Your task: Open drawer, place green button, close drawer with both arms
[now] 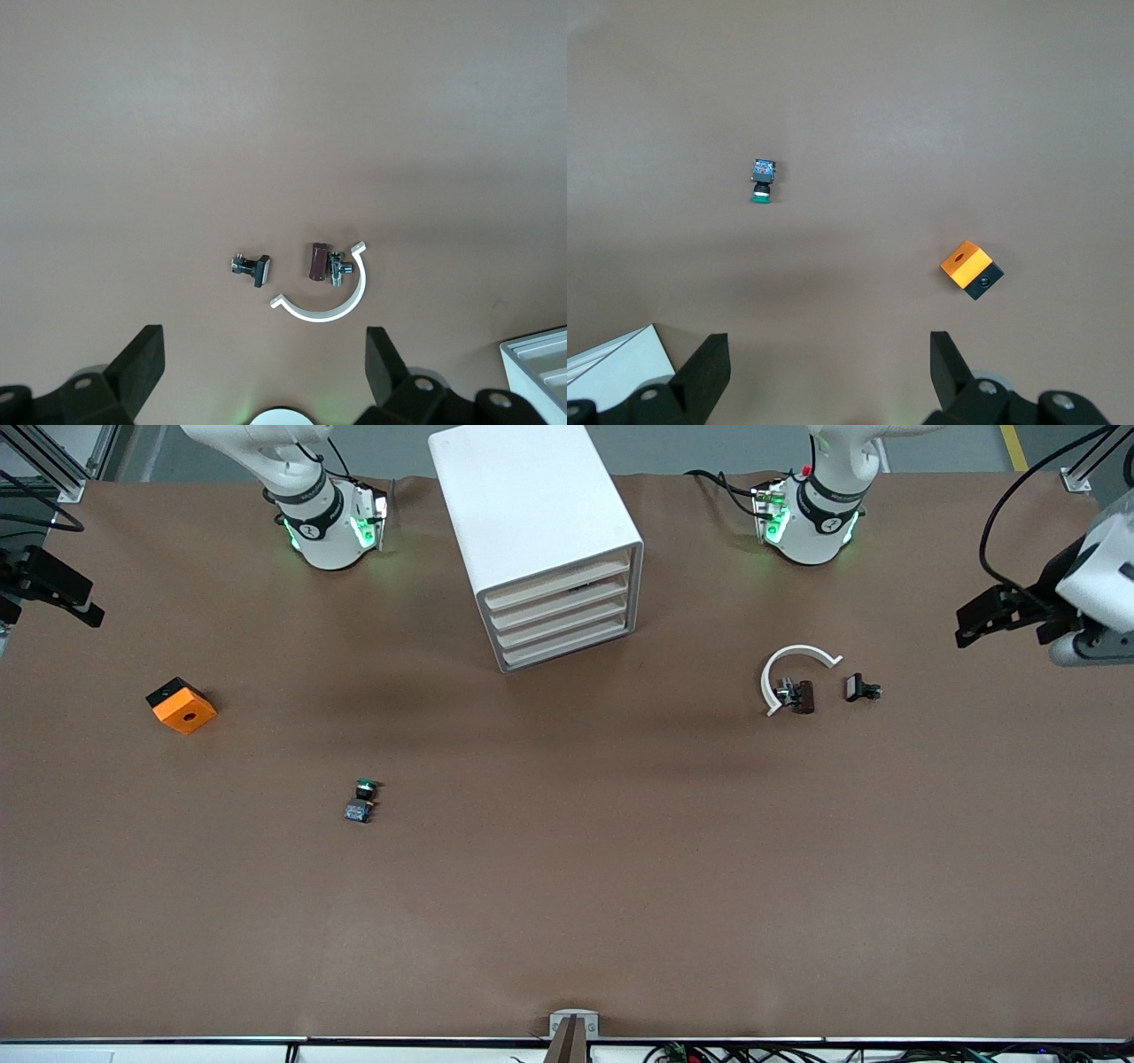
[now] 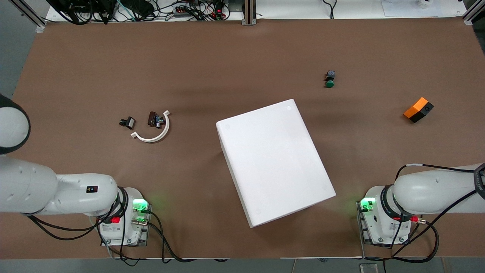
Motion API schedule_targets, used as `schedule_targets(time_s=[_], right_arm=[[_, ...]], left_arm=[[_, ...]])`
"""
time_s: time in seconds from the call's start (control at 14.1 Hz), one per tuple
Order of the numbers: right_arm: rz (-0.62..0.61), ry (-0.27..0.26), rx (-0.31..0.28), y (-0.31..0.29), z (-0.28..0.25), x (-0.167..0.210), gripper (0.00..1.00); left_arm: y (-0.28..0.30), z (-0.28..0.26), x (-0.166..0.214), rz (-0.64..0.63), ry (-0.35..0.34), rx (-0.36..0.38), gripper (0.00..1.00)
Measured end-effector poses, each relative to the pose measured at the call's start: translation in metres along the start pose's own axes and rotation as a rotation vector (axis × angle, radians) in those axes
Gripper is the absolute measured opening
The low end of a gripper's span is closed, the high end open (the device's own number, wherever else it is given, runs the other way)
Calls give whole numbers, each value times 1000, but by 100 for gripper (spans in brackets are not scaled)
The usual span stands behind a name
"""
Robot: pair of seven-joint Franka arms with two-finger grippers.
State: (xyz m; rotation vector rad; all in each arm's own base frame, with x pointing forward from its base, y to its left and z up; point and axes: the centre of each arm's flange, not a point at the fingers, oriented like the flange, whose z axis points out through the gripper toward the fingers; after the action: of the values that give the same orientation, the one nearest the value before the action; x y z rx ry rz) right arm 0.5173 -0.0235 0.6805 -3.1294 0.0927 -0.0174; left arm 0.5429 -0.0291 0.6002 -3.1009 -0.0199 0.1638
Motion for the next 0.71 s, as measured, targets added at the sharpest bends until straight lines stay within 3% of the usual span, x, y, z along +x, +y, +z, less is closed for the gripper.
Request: schedule_targets(time_s=[0.14, 0.35, 0.71], right_arm=[[-2, -10, -1, -1, 6, 4, 100], [-7, -51, -3, -4, 30, 18, 100], [-30, -130, -10, -17, 89, 53, 100]], left_arm=[[3, 34, 21, -27, -62, -1, 100], [27, 96, 50, -192, -170, 19, 100], [132, 188, 72, -432, -246, 101, 100]])
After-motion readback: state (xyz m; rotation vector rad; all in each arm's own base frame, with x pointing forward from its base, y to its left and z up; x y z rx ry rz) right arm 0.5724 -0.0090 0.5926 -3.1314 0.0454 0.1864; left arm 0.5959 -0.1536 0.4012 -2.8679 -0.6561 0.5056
